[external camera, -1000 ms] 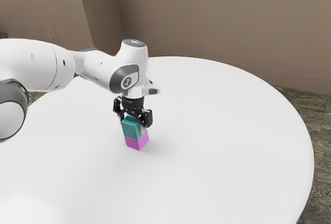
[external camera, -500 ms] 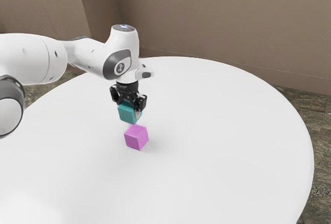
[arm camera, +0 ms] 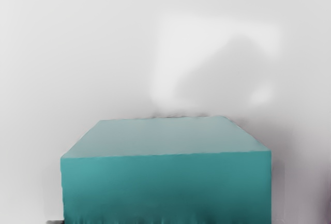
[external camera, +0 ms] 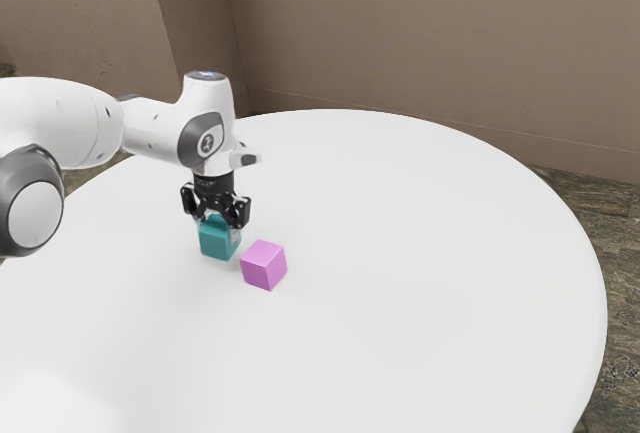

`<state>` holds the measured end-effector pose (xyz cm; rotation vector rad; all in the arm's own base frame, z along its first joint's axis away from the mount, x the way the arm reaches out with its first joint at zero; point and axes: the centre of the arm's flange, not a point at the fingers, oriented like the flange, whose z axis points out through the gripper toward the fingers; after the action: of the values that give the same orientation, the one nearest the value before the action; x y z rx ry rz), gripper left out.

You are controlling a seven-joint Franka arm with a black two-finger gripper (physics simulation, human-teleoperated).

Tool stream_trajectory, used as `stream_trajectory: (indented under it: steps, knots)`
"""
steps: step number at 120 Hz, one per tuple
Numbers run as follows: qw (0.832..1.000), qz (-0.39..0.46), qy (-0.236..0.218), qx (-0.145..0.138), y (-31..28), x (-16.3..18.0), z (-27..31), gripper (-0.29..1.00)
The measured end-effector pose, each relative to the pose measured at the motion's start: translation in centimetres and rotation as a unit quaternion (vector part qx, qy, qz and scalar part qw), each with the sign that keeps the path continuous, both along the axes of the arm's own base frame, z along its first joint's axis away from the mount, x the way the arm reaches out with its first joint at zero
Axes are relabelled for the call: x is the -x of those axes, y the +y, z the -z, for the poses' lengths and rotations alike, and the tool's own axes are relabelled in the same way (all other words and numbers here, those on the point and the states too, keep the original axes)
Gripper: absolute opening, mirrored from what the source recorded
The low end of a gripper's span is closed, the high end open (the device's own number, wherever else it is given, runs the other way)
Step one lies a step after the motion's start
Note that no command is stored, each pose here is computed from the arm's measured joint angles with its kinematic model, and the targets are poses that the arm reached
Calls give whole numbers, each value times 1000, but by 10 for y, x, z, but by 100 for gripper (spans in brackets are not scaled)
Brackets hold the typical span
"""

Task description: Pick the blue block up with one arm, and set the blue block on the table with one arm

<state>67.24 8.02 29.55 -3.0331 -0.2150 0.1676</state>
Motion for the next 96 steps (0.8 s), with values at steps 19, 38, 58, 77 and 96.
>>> stream_trajectory:
  steps: [19, 38, 58, 77, 96]
  knots:
    - [1000, 12, -16, 3, -4, -1, -23, 60]
    - [998, 32, -62, 6, -21, 13, -127, 65]
    - [994, 63, -87, 7, -56, 48, -257, 68]
    - [994, 95, -60, 5, -93, 87, -322, 69]
    - [995, 98, 0, -2, -96, 107, -313, 70]
